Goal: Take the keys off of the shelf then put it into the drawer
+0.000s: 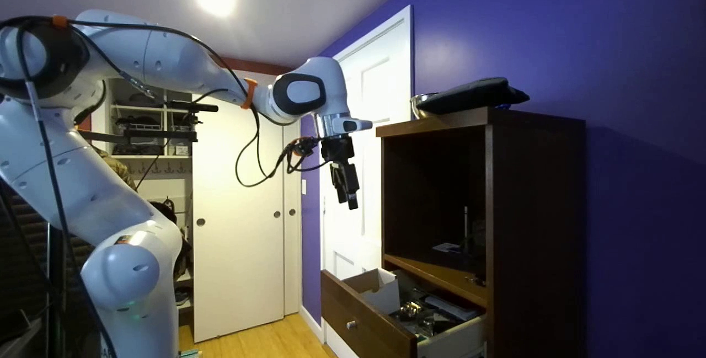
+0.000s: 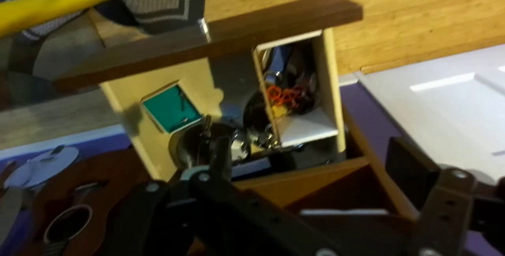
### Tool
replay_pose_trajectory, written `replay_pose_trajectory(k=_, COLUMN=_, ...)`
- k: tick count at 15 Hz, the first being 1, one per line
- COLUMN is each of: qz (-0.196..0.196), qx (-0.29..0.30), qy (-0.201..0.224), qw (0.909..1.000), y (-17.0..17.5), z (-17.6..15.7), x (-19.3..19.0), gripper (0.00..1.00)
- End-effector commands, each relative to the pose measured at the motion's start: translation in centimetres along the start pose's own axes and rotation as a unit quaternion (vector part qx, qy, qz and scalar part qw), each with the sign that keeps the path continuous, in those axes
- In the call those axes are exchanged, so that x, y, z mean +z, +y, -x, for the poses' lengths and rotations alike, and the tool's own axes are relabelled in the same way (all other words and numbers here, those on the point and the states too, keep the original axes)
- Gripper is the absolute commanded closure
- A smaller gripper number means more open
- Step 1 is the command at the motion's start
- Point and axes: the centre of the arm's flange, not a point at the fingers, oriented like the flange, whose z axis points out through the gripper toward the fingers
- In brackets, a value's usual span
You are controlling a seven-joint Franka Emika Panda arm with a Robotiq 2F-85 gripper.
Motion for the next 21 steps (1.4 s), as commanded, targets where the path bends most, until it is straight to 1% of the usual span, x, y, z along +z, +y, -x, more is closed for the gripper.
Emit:
replay_pose_trajectory(k=1, qz=0.055, qx=0.019, qy=0.086, qw=0.9946, y=3.0, z=-3.0, x=3.2, gripper=0.0)
replay_pose_trajectory(k=3, qz=0.089, qx=0.032, qy=0.131, qw=0.987, y=4.4, z=-5.4, x=5.3, gripper=0.0)
replay_pose_trajectory(k=4, qz=0.096, qx=0.044, qy=0.14, qw=0.9844, y=5.0, z=-6.7, x=6.7, gripper=0.0)
replay_pose_trajectory(k=5, qz=0.094, qx=0.057, qy=0.145, qw=0.9834, y=5.4, z=-7.9, x=8.0, gripper=0.0)
replay_pose_trajectory(k=7, qz=0.059, qx=0.091, qy=0.126, qw=0.986, y=5.6, z=-9.5, x=11.6, gripper=0.0)
replay_pose_trajectory(k=8, qz=0.033, qx=0.102, qy=0.109, qw=0.9883, y=5.3, z=-9.7, x=13.4, gripper=0.0)
replay_pose_trajectory(k=9, qz=0.019, qx=0.113, qy=0.098, qw=0.9886, y=4.8, z=-10.1, x=14.8, gripper=0.0)
replay_pose_trajectory(k=10, qz=-0.006, qx=0.12, qy=0.079, qw=0.9896, y=4.5, z=-10.2, x=15.9, gripper=0.0)
replay_pose_trajectory(k=11, qz=0.031, qx=0.101, qy=0.093, qw=0.99, y=5.3, z=-8.0, x=14.3, gripper=0.0)
replay_pose_trajectory(k=13, qz=0.012, qx=0.111, qy=0.073, qw=0.9911, y=4.3, z=-8.7, x=16.4, gripper=0.0)
replay_pose_trajectory(k=15, qz=0.01, qx=0.112, qy=0.071, qw=0.9912, y=4.1, z=-9.2, x=16.7, gripper=0.0)
replay_pose_trajectory(k=16, qz=0.021, qx=0.134, qy=0.113, qw=0.9842, y=3.8, z=-9.0, x=16.3, gripper=0.0)
replay_pose_trajectory(k=17, qz=0.027, qx=0.14, qy=0.15, qw=0.9784, y=3.6, z=-9.3, x=16.5, gripper=0.0)
replay_pose_trajectory(k=18, qz=0.031, qx=0.144, qy=0.175, qw=0.9734, y=3.5, z=-9.8, x=16.7, gripper=0.0)
replay_pose_trajectory(k=20, qz=0.031, qx=0.16, qy=0.229, qw=0.9597, y=3.2, z=-10.5, x=17.3, gripper=0.0)
replay_pose_trajectory(k=21, qz=0.035, qx=0.171, qy=0.247, qw=0.9532, y=3.2, z=-10.9, x=17.5, gripper=0.0)
